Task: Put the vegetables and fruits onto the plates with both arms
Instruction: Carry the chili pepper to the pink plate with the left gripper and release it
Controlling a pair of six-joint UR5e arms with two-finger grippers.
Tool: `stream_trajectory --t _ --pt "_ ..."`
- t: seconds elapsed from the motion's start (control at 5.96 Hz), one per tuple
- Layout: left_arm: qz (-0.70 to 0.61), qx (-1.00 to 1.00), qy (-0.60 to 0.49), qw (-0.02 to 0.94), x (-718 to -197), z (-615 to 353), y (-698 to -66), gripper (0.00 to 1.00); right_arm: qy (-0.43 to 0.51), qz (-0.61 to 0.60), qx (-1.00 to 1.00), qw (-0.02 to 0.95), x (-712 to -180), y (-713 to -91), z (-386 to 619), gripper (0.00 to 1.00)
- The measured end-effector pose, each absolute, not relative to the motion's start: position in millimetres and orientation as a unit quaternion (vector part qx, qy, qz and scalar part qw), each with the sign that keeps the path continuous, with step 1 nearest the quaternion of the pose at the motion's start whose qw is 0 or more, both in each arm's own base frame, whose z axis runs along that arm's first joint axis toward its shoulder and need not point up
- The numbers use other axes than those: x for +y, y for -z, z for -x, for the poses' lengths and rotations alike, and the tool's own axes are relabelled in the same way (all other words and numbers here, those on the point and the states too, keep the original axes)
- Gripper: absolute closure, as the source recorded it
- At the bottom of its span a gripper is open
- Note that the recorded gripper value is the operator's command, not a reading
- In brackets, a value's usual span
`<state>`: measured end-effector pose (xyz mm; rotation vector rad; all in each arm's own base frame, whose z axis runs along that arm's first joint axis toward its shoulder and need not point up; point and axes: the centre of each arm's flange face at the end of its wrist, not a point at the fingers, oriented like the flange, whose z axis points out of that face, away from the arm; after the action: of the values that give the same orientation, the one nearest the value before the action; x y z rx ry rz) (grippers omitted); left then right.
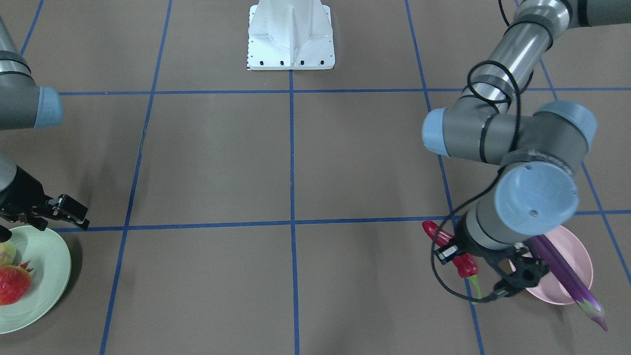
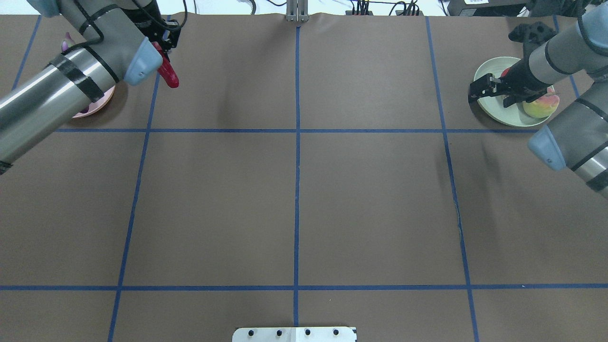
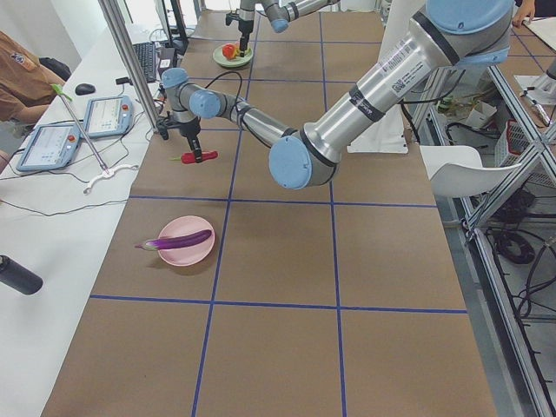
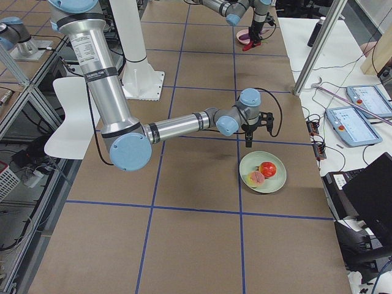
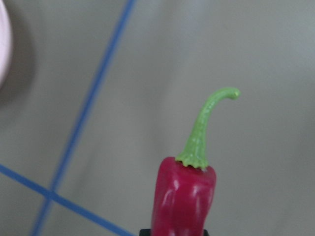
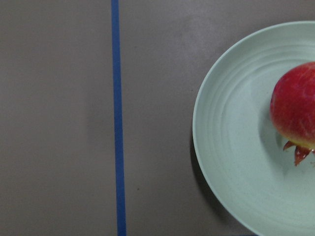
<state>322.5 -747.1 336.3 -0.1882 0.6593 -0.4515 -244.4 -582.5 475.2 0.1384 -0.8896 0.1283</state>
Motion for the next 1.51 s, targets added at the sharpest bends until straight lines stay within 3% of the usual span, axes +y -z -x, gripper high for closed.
stream_trajectory --t 0.34,0.67,1.01,1.17,1.34,1.51 --pt "0.109 0.292 0.237 0.92 -789 -251 -440 1.0 -0.061 -0.062 -0.441 0.893 -546 -464 250 0.0" --pt "0.115 0.293 0.242 0.918 -794 -229 -508 1.0 -0.056 -0.061 -0.448 0.89 -530 -455 254 0.0" --pt "0.13 0.305 0.237 0.913 -785 -238 -526 0.75 -0.056 -0.059 -0.448 0.89 -526 -455 257 0.0" --pt "0.131 0.309 0.229 0.914 -778 -247 -533 0.12 -0.055 -0.058 -0.448 0.89 -525 -455 257 0.0" --pt "0.128 0.313 0.219 0.915 -770 -258 -541 0.0 -0.055 -0.058 -0.449 0.89 -525 -454 258 0.0" --pt "0.122 0.319 0.213 0.916 -767 -264 -540 0.0 -0.054 -0.06 -0.45 0.889 -525 -452 258 0.0"
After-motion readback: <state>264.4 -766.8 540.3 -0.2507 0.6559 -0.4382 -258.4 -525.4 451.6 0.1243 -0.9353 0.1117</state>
